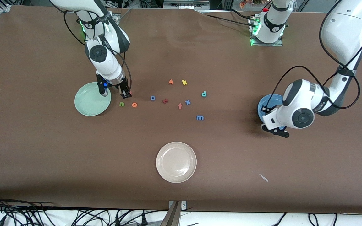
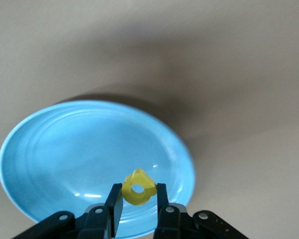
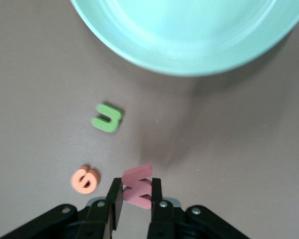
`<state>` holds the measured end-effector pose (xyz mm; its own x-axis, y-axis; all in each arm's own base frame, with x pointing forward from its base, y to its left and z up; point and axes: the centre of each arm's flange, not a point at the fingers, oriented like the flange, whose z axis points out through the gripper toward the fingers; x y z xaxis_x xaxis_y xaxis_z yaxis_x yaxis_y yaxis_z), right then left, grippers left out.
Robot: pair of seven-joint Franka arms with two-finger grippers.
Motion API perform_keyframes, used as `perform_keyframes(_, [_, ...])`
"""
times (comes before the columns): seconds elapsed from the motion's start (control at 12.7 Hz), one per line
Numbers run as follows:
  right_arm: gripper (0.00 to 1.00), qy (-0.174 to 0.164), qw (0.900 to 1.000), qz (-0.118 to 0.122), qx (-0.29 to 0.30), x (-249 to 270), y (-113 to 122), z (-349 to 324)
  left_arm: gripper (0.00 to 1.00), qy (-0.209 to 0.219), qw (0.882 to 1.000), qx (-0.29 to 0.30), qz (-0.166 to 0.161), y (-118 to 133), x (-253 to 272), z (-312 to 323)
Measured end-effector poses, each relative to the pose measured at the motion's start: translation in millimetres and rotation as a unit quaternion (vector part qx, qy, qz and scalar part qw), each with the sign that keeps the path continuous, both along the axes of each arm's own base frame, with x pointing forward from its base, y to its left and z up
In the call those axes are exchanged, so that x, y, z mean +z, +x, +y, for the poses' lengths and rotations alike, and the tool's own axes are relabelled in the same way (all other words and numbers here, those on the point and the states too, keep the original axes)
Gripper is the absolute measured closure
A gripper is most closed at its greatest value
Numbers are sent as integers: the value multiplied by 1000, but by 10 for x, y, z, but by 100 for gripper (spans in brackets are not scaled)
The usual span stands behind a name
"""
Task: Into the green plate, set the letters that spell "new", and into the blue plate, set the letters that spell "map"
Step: 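Drop the yellow letter on the blue plate while the right gripper drops pink, then grasp the teal letter with the left gripper while the right gripper grasps green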
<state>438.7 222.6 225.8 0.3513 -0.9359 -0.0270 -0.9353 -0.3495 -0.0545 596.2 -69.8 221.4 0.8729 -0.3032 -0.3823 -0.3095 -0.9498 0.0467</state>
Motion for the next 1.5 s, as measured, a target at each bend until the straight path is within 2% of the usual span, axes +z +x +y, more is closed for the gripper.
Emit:
perform_keyframes(0.24, [74,-32,997,20,66,497,184,-658,68,-6,999,-7,-51,-276,-16,40])
perform_keyframes(0.39, [74,-37,992,35,115,609,274,-1266,52,-2,998,-12,-57,-487,-39,43])
perform_keyframes(0.55, [74,-37,988,51,142,480,260,-1717,30,5,999,-5,-50,-452,126,52])
perform_keyframes(0.71, [74,-39,986,64,149,220,189,-1860,8,-10,998,36,-43,-371,406,-183])
perform_keyframes(0.79, [74,-41,986,67,149,71,150,-1874,0,-12,997,66,-48,-381,508,-420])
perform_keyframes(1.02, [70,-47,985,77,150,-251,73,-1893,0,-11,988,134,-76,-594,653,-1328])
perform_keyframes(1.18, [51,-47,985,74,151,-242,87,-1885,0,-10,981,174,-90,-837,599,-1935])
perform_keyframes(1.34, [31,-45,983,58,171,-115,140,-1793,0,-19,976,196,-99,-1097,455,-2470])
perform_keyframes(1.5, [7,-42,969,40,241,13,192,-1524,0,-7,972,205,-114,-1349,224,-2826])
